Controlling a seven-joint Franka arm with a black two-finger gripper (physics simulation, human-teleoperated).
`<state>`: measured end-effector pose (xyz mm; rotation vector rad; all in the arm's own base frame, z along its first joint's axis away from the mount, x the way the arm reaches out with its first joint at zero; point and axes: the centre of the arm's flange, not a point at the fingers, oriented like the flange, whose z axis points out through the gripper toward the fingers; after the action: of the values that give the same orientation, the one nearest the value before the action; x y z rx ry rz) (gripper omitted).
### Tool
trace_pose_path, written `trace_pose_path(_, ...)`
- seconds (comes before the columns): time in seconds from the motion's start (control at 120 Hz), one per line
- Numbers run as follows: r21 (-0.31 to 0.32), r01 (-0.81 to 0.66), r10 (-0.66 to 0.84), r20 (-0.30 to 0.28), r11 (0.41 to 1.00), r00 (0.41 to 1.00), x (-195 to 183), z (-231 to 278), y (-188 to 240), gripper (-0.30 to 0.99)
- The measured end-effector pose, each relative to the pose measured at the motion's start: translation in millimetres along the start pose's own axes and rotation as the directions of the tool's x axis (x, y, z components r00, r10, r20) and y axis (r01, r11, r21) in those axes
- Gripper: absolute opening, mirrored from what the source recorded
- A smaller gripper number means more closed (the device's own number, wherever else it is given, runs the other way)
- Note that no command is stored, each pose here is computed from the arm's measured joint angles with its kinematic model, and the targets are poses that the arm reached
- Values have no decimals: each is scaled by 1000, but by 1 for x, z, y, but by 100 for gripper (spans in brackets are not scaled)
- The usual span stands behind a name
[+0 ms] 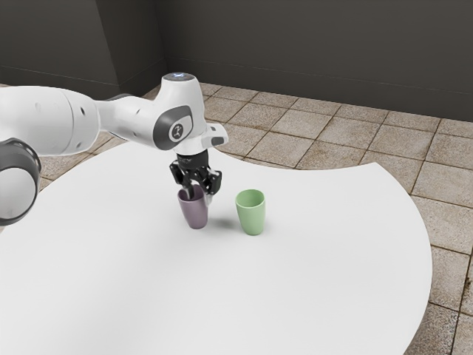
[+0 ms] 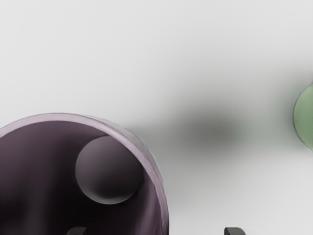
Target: Place the left cup onto the right cup
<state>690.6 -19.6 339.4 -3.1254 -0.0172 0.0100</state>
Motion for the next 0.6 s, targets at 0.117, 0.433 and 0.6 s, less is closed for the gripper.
trace_pose_path(0.117, 0, 0, 0, 0, 1000, 1000, 0, 0, 0, 26)
trace_pose_path(0.433, 0, 3, -3, 1, 1000, 1000, 0, 1, 0, 17)
trace_pose_path(0.6, -1, 4, -4, 5, 1000, 1000, 0, 3, 1, 14)
